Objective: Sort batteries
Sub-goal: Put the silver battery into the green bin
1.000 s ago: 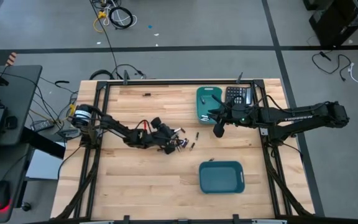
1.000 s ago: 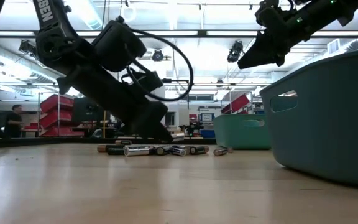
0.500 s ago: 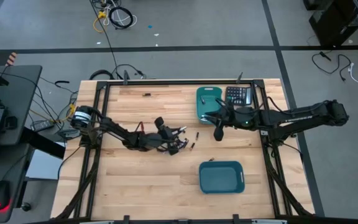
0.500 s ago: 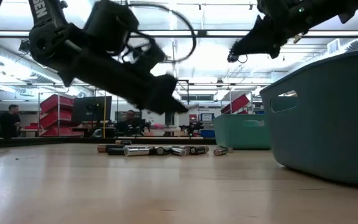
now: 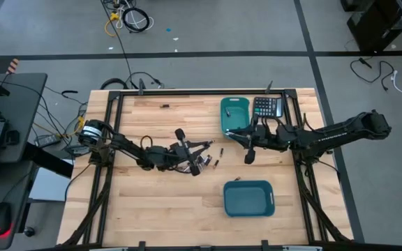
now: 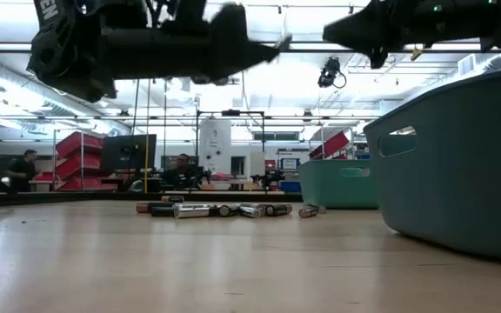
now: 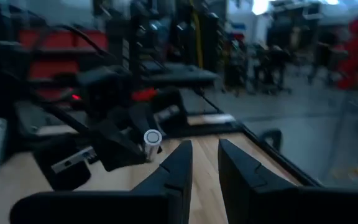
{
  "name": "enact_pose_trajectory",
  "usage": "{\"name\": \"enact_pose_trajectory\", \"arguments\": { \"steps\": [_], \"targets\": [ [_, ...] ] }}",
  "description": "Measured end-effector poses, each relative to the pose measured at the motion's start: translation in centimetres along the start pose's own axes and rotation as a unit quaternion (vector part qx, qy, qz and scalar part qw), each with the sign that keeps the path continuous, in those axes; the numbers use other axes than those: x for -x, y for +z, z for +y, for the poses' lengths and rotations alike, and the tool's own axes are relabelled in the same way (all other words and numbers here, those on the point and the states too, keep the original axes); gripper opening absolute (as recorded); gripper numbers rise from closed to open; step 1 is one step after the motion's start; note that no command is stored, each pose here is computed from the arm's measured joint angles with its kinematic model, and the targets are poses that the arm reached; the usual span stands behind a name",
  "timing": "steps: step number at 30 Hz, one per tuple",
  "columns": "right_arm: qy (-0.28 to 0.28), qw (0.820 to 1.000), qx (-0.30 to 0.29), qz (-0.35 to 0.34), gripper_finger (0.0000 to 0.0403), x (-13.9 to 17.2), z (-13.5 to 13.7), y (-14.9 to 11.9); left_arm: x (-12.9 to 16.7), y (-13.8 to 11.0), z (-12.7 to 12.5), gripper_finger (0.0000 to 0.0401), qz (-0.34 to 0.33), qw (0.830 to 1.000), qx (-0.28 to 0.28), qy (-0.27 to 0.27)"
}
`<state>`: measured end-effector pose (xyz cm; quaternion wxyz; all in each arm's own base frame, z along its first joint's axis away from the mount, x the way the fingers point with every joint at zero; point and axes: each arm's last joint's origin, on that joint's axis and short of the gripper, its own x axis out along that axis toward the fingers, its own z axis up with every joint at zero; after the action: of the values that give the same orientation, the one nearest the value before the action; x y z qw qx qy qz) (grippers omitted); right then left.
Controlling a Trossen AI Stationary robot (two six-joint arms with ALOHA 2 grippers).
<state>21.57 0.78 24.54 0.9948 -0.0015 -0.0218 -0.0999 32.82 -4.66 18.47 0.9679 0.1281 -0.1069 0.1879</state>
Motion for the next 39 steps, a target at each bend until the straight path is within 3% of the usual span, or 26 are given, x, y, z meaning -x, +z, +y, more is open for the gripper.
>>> {"name": "enact_pose_trajectory", "arguments": {
  "steps": [8, 19, 28, 39],
  "targets": [
    [0.08, 0.995, 0.027, -0.055, 0.0065, 0.1, 0.5, 1.0, -1.3, 1.7, -0.7, 0.0044, -0.064, 0.996, 0.0, -0.066],
    [0.146, 0.983, 0.066, -0.088, 0.0067, -0.3, 2.1, 0.7, -2.2, 2.5, -0.4, 0.0044, -0.091, 0.993, -0.016, -0.076],
    [0.127, 0.968, 0.131, -0.171, 0.0075, -1.8, 3.9, -0.5, -2.3, 2.5, -0.4, 0.0044, -0.099, 0.991, -0.014, -0.09],
    [0.078, 0.971, 0.12, -0.192, 0.0139, -3.0, 4.3, -2.1, -2.4, 2.3, -0.2, 0.0044, -0.096, 0.992, -0.016, -0.086]
  ]
}}
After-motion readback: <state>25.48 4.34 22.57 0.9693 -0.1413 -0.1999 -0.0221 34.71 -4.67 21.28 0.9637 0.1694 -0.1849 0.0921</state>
